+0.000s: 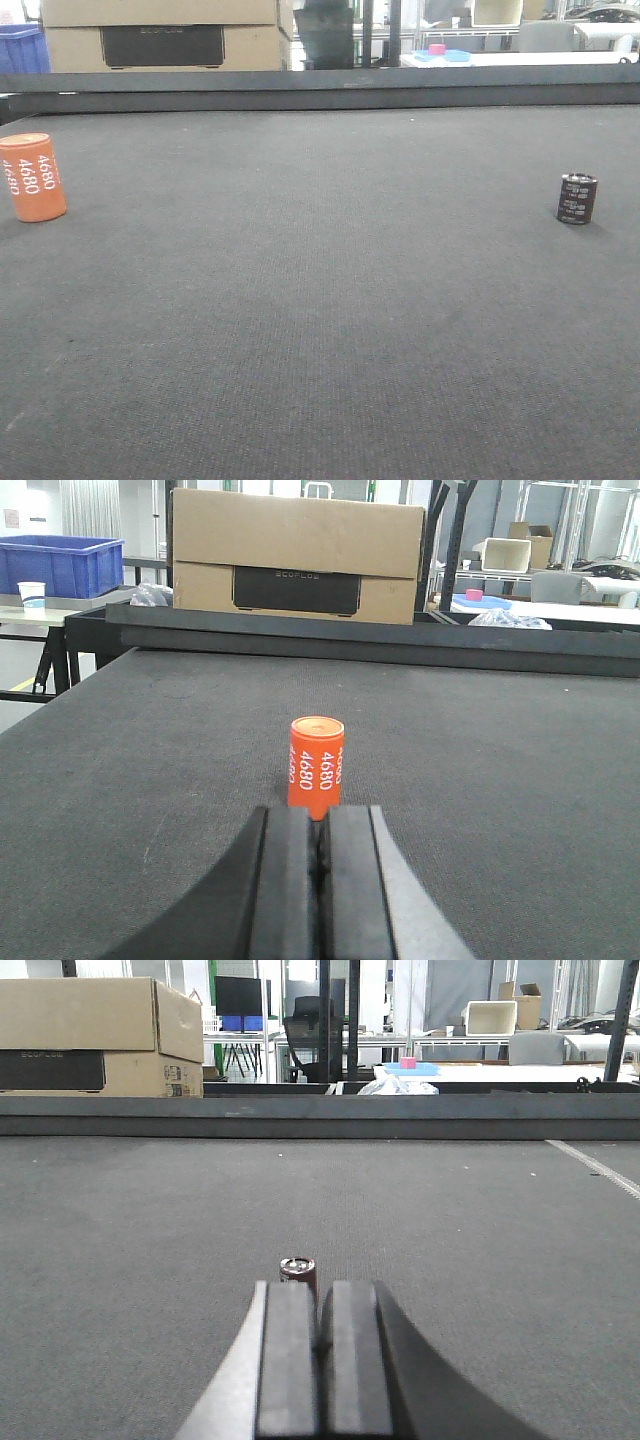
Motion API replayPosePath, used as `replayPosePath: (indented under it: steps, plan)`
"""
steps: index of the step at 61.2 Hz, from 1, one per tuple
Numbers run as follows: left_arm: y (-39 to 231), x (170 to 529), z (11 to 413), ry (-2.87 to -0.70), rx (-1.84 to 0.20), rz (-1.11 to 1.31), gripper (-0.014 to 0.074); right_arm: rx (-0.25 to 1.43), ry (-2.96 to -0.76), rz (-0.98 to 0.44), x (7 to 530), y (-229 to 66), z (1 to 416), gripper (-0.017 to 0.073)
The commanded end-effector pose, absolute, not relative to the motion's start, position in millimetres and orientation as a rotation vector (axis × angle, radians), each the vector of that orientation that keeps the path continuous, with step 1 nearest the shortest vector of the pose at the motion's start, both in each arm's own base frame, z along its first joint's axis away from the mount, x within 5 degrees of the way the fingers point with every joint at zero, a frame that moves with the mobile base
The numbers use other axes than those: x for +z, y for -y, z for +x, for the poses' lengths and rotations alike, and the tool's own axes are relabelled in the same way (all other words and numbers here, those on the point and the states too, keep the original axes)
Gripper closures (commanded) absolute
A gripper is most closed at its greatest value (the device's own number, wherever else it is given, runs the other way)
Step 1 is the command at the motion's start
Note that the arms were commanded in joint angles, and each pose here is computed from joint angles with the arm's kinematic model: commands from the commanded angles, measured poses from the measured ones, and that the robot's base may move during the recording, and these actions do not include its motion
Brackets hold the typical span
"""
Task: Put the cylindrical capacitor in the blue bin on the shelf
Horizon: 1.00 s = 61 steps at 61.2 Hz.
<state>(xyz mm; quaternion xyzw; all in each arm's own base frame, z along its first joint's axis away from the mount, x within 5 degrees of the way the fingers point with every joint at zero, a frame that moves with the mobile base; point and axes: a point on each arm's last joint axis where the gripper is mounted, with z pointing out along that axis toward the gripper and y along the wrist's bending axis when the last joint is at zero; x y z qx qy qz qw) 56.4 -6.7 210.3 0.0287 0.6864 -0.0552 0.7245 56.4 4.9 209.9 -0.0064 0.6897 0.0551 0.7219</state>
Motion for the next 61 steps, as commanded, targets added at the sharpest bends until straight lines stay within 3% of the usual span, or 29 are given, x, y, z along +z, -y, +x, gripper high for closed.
replayPosePath:
  steps: [1,11,24,31,50,61]
  plan:
    - [6,213,56,-1.490,-0.118,0.060,0.0704,0.105,-1.500,-0.021,212,-4,56,0.0724]
    - [6,213,56,-1.490,-0.118,0.060,0.0704,0.092,-1.455,-0.034,216,-4,56,0.0724]
    - [6,220,55,-1.403,-0.118,0.054,0.0704,0.099,-1.208,-0.032,238,-4,50,0.0724]
    - [6,219,55,-1.451,-0.094,0.080,0.0704,0.098,-1.224,-0.033,236,-4,51,0.0724]
    - [4,281,48,-1.515,-0.018,0.130,0.0704,0.069,-1.343,-0.048,282,-3,41,0.0724]
    - [6,323,66,-1.576,-0.019,0.130,0.0704,0.067,-1.420,-0.050,309,-4,56,0.0724]
